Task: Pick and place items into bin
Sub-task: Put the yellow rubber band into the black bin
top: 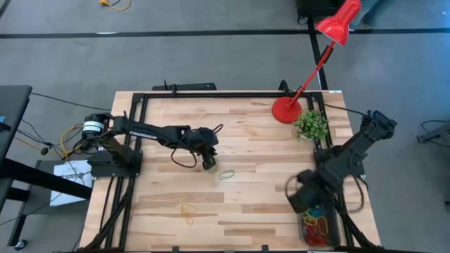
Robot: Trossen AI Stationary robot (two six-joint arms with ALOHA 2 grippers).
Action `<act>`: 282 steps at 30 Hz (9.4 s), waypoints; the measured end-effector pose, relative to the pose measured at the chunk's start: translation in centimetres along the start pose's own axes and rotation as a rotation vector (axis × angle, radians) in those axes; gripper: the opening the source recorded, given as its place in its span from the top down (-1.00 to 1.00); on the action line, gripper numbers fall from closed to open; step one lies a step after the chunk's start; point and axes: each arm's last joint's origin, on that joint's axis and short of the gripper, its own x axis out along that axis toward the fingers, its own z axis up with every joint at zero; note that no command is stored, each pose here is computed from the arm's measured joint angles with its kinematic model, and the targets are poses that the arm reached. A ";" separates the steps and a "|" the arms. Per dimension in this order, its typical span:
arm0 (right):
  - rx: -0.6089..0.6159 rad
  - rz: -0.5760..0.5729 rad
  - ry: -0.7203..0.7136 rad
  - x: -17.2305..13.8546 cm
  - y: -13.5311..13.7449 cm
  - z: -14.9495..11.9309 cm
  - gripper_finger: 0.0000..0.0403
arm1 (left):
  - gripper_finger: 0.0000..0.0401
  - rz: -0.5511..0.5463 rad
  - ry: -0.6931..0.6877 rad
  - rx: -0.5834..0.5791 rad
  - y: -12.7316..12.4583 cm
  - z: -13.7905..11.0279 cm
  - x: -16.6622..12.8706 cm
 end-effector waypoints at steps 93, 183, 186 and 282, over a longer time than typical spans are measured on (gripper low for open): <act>-0.460 0.464 -0.643 -2.5 10.3 20.6 0.40 | 0.62 -0.475 0.375 0.501 -12.0 -13.3 -2.7; -0.710 0.755 -1.150 -6.2 13.9 22.1 0.39 | 1.00 -0.079 -0.406 0.232 -3.0 0.1 -12.1; -0.710 0.788 -1.174 -6.4 14.0 22.1 0.39 | 1.00 -0.070 -0.394 0.230 -2.9 0.1 -11.9; 0.215 -0.302 0.037 7.2 2.0 -3.7 0.99 | 0.48 0.315 -0.441 0.037 5.4 2.7 -10.6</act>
